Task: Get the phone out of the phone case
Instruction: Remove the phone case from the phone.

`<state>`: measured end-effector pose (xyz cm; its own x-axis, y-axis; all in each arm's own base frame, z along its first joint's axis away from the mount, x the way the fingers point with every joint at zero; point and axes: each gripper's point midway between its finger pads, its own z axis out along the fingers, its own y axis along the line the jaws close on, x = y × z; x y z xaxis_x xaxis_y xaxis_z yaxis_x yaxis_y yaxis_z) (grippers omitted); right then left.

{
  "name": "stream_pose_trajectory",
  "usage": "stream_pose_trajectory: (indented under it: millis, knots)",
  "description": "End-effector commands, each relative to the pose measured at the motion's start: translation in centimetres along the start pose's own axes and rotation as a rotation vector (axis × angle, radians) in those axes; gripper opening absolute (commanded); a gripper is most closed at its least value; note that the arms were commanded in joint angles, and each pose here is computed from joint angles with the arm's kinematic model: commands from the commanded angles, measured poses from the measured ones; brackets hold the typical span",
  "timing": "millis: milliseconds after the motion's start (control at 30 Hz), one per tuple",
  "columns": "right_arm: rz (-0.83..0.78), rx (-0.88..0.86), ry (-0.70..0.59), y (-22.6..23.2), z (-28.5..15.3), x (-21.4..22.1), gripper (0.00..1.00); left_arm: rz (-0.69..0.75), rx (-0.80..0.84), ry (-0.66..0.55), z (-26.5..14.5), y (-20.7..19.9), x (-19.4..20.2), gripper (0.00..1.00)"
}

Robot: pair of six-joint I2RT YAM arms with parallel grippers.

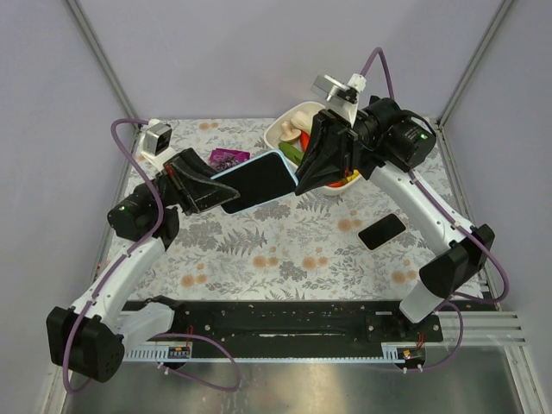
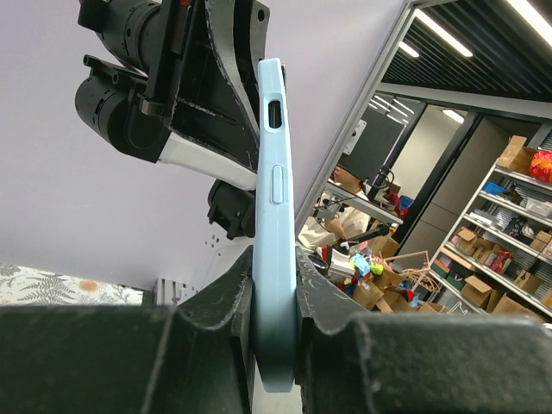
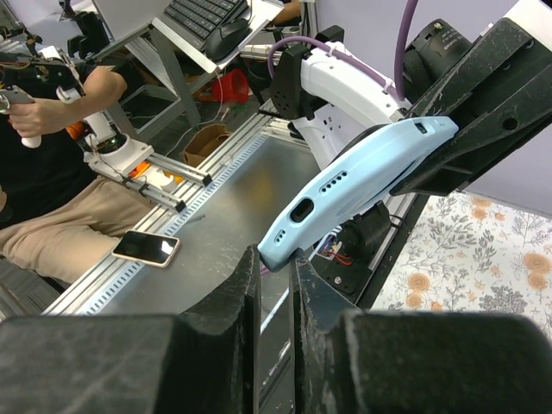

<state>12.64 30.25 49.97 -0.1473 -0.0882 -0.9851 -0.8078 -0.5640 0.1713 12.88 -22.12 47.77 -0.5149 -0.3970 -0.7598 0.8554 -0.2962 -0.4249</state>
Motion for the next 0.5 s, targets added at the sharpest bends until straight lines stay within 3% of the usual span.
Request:
stream_pose_trajectory:
  millis: [0,467]
  knots:
    - [-0.006,-0.054,0.017,-4.6,1.7,3.9,0.02,0.167,0.178,0.037,0.4,-3.1,1.9,0.00]
    - [0.015,-0.084,0.015,-6.3,2.9,4.5,0.02,0.079,0.188,-0.011,0.9,-2.6,1.6,0.00]
